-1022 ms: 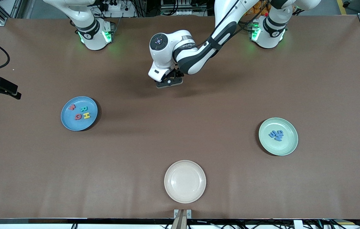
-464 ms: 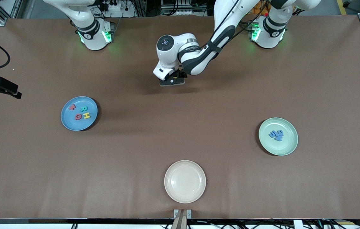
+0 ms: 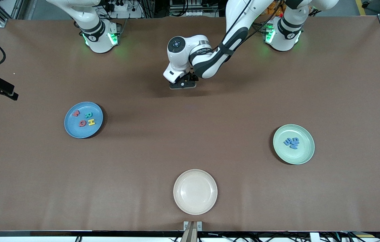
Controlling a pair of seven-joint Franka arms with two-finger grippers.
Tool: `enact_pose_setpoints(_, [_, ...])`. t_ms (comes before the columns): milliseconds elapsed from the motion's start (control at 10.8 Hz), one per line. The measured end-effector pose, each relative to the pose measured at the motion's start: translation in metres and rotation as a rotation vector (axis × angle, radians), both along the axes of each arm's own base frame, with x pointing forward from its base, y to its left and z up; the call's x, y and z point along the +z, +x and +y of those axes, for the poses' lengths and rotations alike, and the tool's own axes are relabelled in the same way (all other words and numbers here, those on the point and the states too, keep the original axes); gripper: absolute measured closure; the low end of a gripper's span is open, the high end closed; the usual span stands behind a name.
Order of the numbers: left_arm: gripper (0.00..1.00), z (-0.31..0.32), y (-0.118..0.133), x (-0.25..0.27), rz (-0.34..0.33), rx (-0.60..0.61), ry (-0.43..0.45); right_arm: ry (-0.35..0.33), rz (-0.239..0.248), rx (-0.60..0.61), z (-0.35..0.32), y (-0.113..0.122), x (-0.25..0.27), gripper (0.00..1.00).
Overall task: Sort uppercase to blue plate, lowercase to green plate
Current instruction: 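Grasp the yellow u with the left gripper and lift it, then carry the yellow u with the left gripper to the green plate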
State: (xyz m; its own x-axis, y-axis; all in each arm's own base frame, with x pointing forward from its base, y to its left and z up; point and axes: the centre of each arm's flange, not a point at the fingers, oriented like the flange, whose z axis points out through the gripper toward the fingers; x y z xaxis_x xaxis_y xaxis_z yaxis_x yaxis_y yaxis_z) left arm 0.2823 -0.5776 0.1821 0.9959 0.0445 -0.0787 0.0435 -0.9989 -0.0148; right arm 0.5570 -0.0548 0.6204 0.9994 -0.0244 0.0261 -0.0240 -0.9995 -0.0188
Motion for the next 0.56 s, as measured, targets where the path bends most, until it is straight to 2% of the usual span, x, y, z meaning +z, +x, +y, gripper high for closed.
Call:
enact_pose_setpoints(93, [0.10, 0.000, -0.001, -0.002, -0.001, -0.001, -0.008, 0.001, 0.005, 0.002, 0.002, -0.005, -0.001, 0.00])
enact_pose_setpoints(186, [0.25, 0.001, -0.003, -0.003, 0.000, -0.002, -0.011, 0.002, 0.016, 0.005, 0.004, -0.007, -0.006, 0.00])
enact_pose_setpoints(464, [0.26, 0.001, -0.007, -0.006, 0.002, -0.007, -0.017, 0.003, 0.029, 0.013, 0.008, -0.007, -0.014, 0.00])
enact_pose_setpoints(557, [0.30, 0.001, -0.008, -0.007, 0.002, -0.009, -0.016, 0.003, 0.029, 0.013, 0.008, -0.007, -0.015, 0.00])
